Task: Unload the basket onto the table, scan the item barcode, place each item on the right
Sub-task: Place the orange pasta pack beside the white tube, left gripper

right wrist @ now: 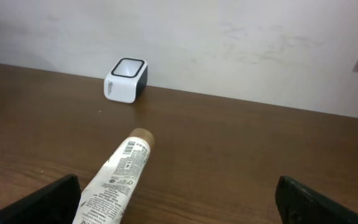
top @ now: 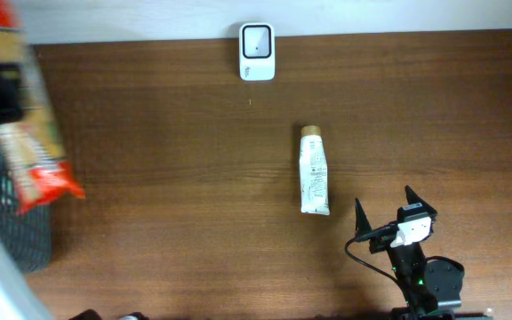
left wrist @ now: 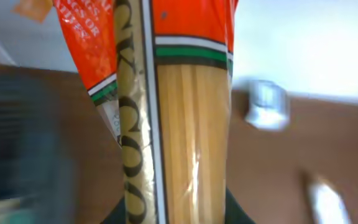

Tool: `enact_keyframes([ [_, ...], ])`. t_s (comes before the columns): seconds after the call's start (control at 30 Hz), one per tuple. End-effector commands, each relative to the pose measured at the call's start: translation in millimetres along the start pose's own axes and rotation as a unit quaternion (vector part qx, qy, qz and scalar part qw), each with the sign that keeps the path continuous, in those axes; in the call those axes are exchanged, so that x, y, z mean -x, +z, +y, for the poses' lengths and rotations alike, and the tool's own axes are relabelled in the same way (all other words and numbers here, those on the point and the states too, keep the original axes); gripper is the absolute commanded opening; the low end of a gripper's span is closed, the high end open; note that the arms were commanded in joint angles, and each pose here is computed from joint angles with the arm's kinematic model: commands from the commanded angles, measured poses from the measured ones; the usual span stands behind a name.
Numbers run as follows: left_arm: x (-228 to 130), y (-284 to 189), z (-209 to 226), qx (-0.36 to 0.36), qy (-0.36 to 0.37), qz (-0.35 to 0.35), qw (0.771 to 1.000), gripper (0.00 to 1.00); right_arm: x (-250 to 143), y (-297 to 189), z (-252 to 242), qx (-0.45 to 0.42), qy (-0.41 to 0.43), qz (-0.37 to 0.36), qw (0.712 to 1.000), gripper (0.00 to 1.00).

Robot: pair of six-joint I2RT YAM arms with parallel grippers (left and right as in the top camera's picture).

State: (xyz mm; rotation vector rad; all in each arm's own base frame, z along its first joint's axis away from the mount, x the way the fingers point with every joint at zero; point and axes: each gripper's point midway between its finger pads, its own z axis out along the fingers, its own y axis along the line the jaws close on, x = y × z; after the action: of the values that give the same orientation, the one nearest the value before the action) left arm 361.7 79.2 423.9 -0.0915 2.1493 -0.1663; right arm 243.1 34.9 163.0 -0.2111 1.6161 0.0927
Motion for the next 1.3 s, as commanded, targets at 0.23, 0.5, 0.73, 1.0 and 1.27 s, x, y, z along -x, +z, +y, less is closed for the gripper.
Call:
enact_keyframes([
  [0.23,-201.8,215.8,-230.0,-0.179,-0.036,0.273,0.944,0.0,-3.0,0.2,0.8,0.002,0.0,0.001,1.0,0.98],
  [0.5,-333.9,276.5,-300.0,-0.104,-0.116,0.387,0.909,0.0,-3.0,0.2,0.8,0.002,0.0,0.001,1.0,0.99],
  [0.73,-336.3,274.6,-335.9,-0.134,-0.086,0.357,0.92,0.38,-2.9,0.2,0.8,0.002,0.0,0.001,1.0,0.99],
  [1.0,-283.1,265.1,-329.6,-0.17,-0.05,0.306,0.935,0.99,-3.0,0.2,0.8,0.002,0.0,0.001,1.0,0.99],
  [1.27,-58.8,149.2,-181.2,-0.147,0.072,0.042,0.986,0.99,-2.9,0.2,0.8,0.002,0.001,0.001,1.0,0.99],
])
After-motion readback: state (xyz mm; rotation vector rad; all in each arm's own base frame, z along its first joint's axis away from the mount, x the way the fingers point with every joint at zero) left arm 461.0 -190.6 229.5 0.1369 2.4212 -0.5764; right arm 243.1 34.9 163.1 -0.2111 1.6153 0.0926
